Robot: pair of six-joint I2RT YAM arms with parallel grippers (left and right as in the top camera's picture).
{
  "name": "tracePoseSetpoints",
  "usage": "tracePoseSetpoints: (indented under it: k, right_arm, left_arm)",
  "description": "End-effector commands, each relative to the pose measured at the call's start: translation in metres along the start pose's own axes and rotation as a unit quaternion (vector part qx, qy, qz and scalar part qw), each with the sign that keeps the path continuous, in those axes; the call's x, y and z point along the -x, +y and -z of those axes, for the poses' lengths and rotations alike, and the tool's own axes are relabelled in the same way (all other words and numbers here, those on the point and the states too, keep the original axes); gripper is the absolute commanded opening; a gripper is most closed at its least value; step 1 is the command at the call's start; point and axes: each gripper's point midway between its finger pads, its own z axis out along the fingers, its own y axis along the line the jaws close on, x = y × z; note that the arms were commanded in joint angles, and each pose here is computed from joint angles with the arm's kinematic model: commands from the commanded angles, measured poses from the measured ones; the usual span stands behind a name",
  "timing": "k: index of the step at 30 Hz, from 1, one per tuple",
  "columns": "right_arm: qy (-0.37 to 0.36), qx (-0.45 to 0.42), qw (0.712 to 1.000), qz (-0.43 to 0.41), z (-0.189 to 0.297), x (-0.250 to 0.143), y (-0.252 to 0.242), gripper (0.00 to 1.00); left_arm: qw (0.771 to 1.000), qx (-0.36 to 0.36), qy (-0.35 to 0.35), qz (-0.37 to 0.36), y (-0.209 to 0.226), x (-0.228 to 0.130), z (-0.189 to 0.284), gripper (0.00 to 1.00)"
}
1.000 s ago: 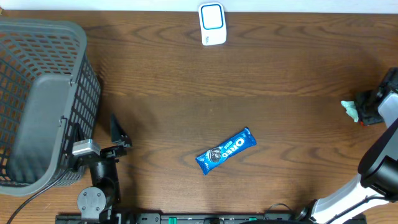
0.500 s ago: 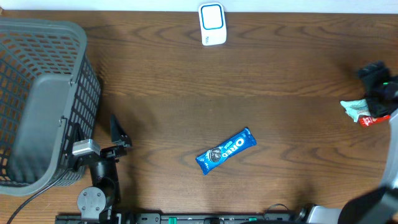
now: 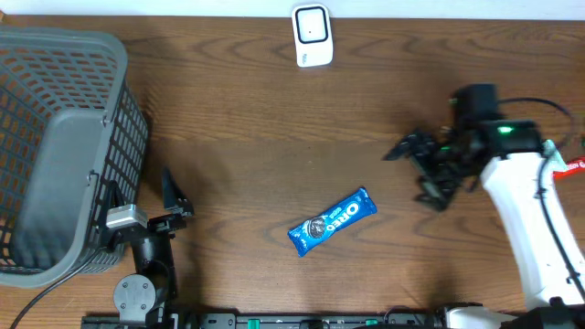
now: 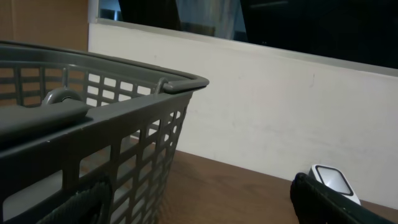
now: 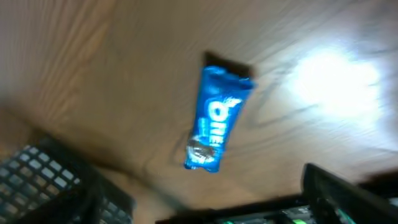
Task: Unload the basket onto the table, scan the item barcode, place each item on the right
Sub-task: 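Move the right gripper down onto the blue Oreo pack and grasp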
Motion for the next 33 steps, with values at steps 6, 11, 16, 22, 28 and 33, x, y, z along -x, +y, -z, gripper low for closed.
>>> tracePoseSetpoints:
  k: [6,11,16,22,28,33]
  right_arm:
    - [0.060,-0.106,0.981,-0.152,-0.070,-0.083,0.010,0.88]
    - [0.059,-0.129,0.973,-0.181,-0.108,-0.090,0.017,0.81]
    - [0.081,-0.170,0.960,-0.208,-0.143,-0.092,0.010,0.76]
    - [0.087,-0.200,0.950,-0.222,-0.170,-0.088,-0.001,0.72]
    - [0.045,-0.206,0.952,-0.222,-0.180,-0.070,-0.003,0.63]
    - [-0.017,-0.250,0.943,-0.219,-0.178,-0.057,-0.025,0.60]
  left_arm:
    - [1.000,-0.002,-0.004,0.005,0.000,0.002,0.000,0.92]
    - [1.000,-0.002,-0.004,0.005,0.000,0.002,0.000,0.92]
    - [1.000,-0.002,-0.004,0.005,0.000,0.002,0.000,0.92]
    - [1.000,-0.002,-0.004,0.005,0.000,0.002,0.000,0.92]
    - [1.000,-0.002,-0.004,0.005,0.000,0.002,0.000,0.92]
    - [1.000,-0.002,-0.004,0.005,0.000,0.002,0.000,0.92]
